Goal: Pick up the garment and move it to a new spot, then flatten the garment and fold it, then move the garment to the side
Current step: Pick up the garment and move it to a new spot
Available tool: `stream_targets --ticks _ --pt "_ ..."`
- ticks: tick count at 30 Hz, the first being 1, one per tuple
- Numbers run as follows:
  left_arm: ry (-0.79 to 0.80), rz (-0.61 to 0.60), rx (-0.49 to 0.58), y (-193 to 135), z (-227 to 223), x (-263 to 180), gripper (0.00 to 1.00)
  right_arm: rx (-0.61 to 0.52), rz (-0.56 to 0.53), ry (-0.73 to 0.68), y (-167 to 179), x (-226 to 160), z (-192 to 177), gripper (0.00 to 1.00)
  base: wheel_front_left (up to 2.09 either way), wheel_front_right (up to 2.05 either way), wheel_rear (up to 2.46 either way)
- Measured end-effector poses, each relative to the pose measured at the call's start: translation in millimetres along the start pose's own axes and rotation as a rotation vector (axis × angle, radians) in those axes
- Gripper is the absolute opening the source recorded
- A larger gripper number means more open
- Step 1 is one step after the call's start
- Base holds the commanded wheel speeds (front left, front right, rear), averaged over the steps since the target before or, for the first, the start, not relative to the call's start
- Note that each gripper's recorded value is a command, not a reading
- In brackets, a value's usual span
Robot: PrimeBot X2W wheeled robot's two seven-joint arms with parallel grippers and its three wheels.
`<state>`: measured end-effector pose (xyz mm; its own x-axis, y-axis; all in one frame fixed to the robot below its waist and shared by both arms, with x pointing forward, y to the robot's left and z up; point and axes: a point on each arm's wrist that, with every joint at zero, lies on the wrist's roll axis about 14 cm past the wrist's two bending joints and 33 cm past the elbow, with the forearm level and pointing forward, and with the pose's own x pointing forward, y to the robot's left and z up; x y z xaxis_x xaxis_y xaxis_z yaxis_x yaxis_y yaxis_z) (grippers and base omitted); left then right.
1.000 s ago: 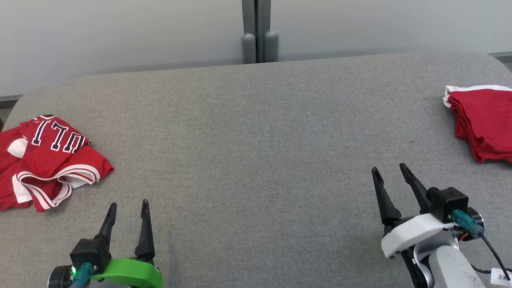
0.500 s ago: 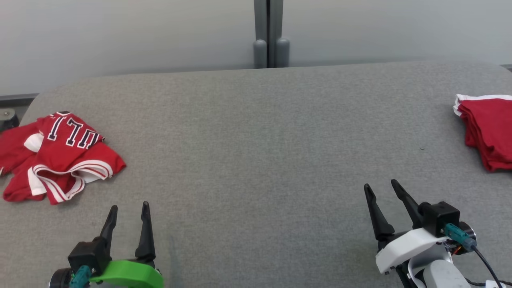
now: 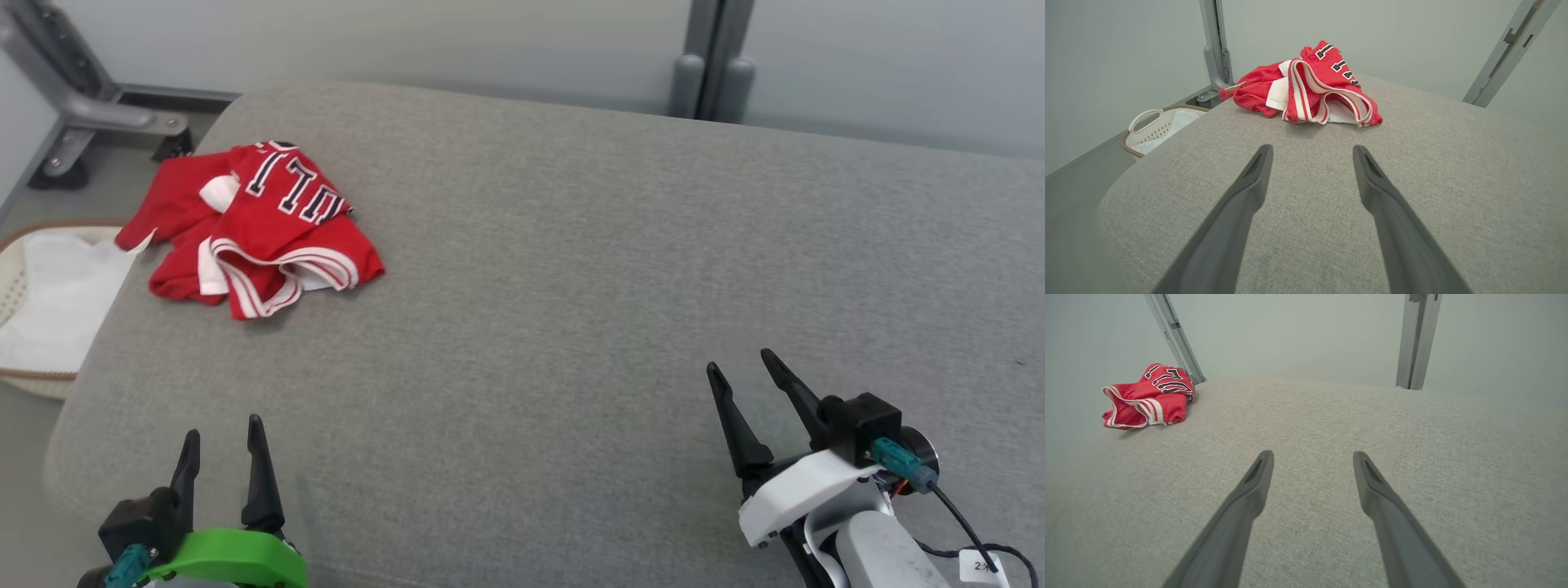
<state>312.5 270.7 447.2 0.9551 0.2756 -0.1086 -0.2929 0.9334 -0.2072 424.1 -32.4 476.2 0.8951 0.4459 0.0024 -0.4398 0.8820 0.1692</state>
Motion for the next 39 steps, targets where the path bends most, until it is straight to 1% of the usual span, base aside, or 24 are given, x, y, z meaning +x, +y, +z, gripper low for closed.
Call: stream_targets --ticks 5,10,13,17,21,24,30,32,35,39 --pt "0.008 0.119 -0.029 35.7 -2.7 -18.8 1.00 0.012 0.112 0.026 35.7 22.6 -11.1 1.00 0.00 0.00 0.00" --pt "0.018 0.198 -0.048 58.2 -5.6 -31.4 1.00 0.011 0.183 0.050 57.8 39.1 -22.2 1.00 0.00 0.00 0.00" --pt "0.023 0.227 -0.064 65.6 -6.8 -30.7 1.00 0.014 0.207 0.057 64.3 47.6 -27.6 1.00 0.00 0.00 0.00" --pt "0.029 0.238 -0.082 68.9 -7.0 -18.1 1.00 0.020 0.202 0.074 59.9 54.0 -37.8 1.00 0.00 0.00 0.00" --pt "-0.010 0.186 -0.057 56.5 10.5 19.6 1.00 0.005 0.183 0.064 49.0 63.5 -40.0 1.00 0.00 0.00 0.00" --pt "-0.051 0.098 -0.021 37.2 31.5 56.0 1.00 -0.003 0.167 0.067 39.7 67.6 -45.6 1.00 0.00 0.00 0.00" --pt "-0.101 -0.024 0.059 21.8 67.7 118.0 1.00 -0.006 0.133 0.059 20.5 78.2 -53.9 1.00 0.00 0.00 0.00" --pt "-0.087 -0.067 0.080 13.6 68.6 136.4 1.00 -0.006 0.121 0.061 13.9 80.2 -58.4 1.00 0.00 0.00 0.00" --pt "-0.052 -0.089 0.106 13.2 64.5 159.5 1.00 -0.005 0.105 0.056 4.8 83.4 -61.5 1.00 0.00 0.00 0.00" --pt "0.039 -0.103 0.060 5.5 35.4 182.2 1.00 -0.006 0.077 0.060 -8.3 83.3 -67.6 1.00 0.00 0.00 0.00"
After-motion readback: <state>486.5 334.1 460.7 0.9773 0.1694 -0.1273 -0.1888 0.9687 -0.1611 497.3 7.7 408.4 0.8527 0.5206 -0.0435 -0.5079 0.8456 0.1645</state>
